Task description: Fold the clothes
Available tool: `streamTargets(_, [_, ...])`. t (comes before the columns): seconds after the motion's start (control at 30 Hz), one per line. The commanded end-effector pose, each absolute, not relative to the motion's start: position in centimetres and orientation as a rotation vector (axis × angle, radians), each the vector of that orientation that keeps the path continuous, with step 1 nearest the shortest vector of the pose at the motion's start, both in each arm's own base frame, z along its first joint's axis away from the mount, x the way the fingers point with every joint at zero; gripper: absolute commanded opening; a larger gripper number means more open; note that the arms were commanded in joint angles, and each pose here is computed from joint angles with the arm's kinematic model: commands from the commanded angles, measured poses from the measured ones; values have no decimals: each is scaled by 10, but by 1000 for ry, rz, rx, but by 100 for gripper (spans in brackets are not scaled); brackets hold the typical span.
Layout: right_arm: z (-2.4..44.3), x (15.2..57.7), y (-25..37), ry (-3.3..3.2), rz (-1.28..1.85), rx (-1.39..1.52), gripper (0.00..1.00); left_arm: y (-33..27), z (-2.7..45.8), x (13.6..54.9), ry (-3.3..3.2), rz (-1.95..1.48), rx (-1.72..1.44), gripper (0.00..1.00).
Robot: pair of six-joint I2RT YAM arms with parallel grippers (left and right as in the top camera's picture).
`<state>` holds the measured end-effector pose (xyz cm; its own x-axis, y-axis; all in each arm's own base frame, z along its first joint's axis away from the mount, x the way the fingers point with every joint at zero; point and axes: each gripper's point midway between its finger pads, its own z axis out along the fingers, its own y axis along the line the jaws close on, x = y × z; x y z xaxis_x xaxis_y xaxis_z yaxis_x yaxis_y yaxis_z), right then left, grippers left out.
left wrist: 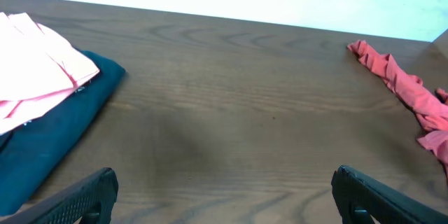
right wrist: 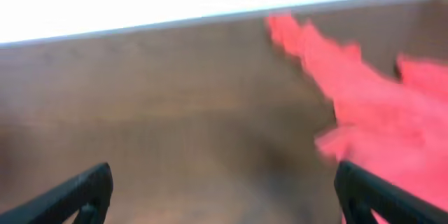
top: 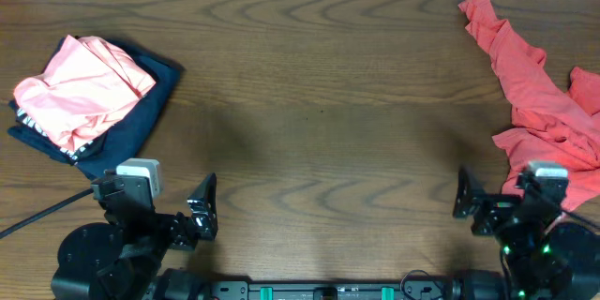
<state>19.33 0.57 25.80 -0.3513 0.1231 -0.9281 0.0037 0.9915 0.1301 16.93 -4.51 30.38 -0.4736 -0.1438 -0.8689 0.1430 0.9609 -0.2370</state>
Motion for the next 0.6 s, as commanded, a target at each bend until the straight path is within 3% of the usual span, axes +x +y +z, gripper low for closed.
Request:
streamTargets(0.0, [242, 205, 12, 1835, 97, -8, 99, -43, 302, 170, 2040, -322, -7, 98])
streamTargets(0.37, [207, 241, 16, 1500, 62, -65, 99, -43, 302, 170, 2040, -322, -7, 98])
streamTargets(0.57, [156, 245, 17, 1648, 52, -86, 99, -43, 302, 170, 2040, -322, -7, 98])
